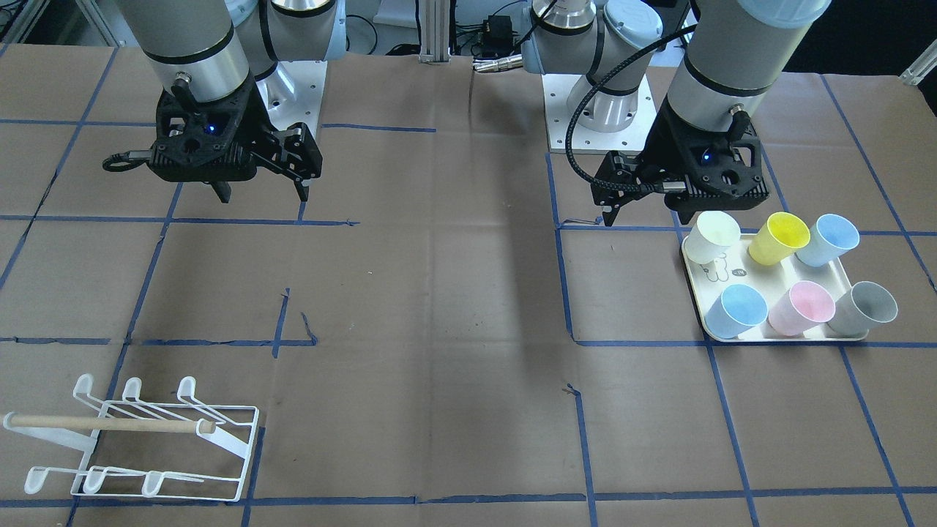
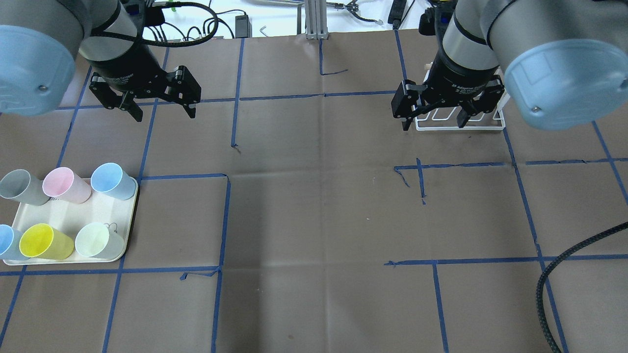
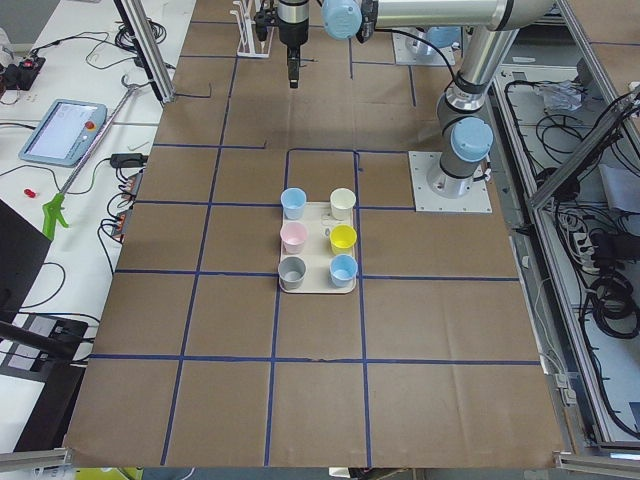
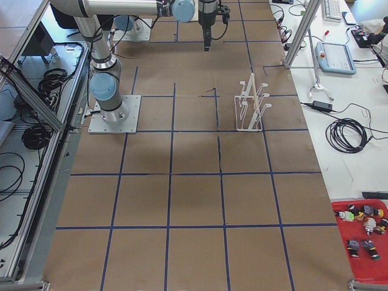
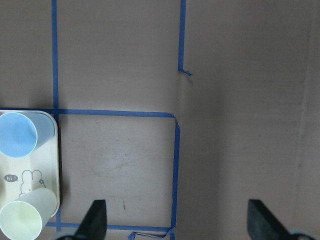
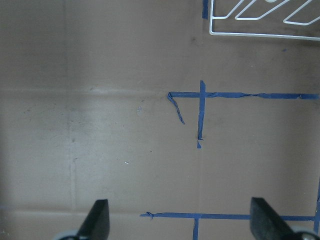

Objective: Transfer IKEA cup to right arm and place on rack

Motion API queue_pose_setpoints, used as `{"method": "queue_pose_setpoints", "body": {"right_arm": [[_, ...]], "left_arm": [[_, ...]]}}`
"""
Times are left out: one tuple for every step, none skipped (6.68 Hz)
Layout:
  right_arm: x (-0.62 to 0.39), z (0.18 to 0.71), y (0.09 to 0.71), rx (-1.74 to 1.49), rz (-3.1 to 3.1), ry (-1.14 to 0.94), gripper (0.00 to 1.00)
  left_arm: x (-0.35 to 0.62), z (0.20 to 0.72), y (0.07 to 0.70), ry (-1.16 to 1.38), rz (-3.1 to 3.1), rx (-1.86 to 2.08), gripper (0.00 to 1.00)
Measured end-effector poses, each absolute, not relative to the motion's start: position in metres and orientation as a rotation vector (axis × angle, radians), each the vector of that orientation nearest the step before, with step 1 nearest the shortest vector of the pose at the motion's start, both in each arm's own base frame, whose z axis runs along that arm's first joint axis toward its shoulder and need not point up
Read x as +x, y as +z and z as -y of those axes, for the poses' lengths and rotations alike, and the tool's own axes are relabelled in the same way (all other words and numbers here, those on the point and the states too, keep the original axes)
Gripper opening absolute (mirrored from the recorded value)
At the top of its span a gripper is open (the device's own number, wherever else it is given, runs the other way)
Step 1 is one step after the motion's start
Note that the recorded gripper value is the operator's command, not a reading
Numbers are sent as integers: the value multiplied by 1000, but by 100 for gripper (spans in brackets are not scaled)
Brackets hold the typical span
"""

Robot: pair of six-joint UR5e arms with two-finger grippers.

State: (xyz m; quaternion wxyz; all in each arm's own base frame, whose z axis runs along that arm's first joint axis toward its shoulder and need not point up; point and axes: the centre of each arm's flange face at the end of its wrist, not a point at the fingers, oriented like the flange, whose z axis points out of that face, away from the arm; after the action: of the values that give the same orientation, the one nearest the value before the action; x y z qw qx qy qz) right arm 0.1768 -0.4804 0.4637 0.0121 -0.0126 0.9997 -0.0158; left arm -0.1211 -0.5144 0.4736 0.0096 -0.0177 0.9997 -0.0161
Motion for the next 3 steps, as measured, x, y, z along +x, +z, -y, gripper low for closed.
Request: {"method": "queue_pose_setpoints", "body": {"right_arm": [[177,481,463,-39,-3116,-47,100],[177,481,463,-39,-3113,-46,100],[178,481,462,-40,-3112,-45,100]], "left_arm": [[-121,514,474,-53,-3122,-52,100],[-119,514,475,-58,-3121,-47,100],[-114,515,475,-62,-3119,-44,100]]}}
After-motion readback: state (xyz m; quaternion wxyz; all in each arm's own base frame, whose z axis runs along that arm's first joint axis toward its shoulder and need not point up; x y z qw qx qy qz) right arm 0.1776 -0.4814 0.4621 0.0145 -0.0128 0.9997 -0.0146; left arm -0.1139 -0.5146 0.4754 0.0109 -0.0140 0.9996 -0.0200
